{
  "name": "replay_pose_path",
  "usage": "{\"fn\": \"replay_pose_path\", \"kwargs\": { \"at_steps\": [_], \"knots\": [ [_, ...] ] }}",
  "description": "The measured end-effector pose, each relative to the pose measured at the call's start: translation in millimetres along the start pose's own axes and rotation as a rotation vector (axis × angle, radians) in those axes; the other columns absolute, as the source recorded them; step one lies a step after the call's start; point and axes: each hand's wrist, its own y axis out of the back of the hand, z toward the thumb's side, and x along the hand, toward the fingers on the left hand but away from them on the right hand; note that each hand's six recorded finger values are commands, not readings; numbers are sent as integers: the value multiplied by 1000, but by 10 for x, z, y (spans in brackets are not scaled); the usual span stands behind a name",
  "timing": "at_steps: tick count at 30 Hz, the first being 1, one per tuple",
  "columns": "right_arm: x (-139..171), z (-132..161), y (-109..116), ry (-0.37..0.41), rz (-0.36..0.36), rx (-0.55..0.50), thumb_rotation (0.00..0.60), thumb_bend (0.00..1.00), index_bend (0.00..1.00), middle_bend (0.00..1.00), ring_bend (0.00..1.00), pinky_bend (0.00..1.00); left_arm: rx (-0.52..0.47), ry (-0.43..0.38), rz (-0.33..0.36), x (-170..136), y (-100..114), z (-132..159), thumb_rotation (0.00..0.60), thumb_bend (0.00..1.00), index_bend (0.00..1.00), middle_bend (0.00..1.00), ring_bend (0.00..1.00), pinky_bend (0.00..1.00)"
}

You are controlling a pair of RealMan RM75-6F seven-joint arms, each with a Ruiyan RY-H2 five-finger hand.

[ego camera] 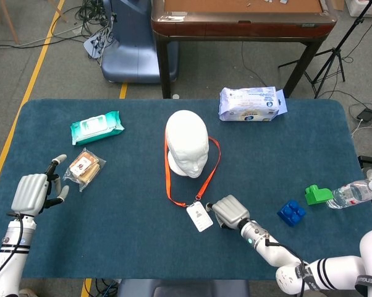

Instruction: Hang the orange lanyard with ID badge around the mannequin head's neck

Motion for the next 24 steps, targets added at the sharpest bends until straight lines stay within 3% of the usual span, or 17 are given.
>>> {"fn": "replay_pose_path", "kwargs": {
  "at_steps": [24],
  "knots": [
    [124, 13, -104, 11, 30, 7, 600, 834, 288, 1000, 1000, 1000, -4, 0, -7, -5, -39, 7, 600, 359, 149, 727, 727, 910]
  ]
}}
